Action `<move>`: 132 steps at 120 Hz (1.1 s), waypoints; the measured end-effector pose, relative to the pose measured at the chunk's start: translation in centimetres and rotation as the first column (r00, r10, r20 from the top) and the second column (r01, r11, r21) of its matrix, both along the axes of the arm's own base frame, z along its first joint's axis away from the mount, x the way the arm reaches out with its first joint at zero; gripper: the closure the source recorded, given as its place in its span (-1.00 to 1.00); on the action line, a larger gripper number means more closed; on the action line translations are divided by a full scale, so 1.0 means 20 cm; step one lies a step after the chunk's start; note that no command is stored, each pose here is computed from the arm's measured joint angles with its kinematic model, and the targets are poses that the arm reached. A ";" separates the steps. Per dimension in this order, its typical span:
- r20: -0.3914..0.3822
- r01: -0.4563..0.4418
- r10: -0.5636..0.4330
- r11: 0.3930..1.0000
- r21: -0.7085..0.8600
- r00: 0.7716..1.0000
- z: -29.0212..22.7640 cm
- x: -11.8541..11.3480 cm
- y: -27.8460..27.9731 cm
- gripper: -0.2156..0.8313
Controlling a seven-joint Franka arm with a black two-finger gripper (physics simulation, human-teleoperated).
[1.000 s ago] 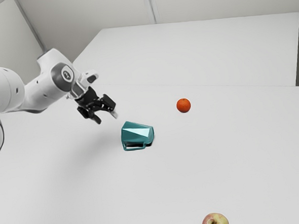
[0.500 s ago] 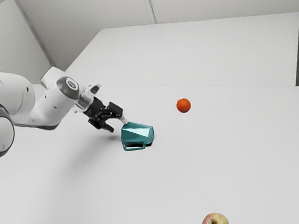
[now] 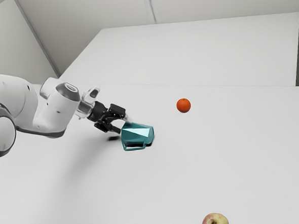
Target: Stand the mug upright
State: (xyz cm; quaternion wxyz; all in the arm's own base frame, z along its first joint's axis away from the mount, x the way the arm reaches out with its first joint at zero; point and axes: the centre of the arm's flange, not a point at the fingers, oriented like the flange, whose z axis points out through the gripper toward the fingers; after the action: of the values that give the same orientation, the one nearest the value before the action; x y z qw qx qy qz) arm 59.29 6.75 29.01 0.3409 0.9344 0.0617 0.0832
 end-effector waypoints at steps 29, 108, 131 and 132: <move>0.020 0.012 -0.011 0.999 -0.045 1.000 -0.03 -0.02 -0.03 -0.59; 0.069 0.022 -0.013 0.992 -0.121 0.998 -0.07 -0.04 -0.10 -0.58; 0.070 0.022 -0.012 0.991 -0.133 0.997 -0.09 -0.07 -0.10 -0.40; 0.071 0.022 -0.013 0.991 -0.133 0.997 -0.09 -0.07 -0.10 -0.39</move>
State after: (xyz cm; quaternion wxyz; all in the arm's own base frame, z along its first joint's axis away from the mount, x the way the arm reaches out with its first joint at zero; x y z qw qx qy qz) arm 57.94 4.73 27.11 0.4052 0.9065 0.0471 0.1084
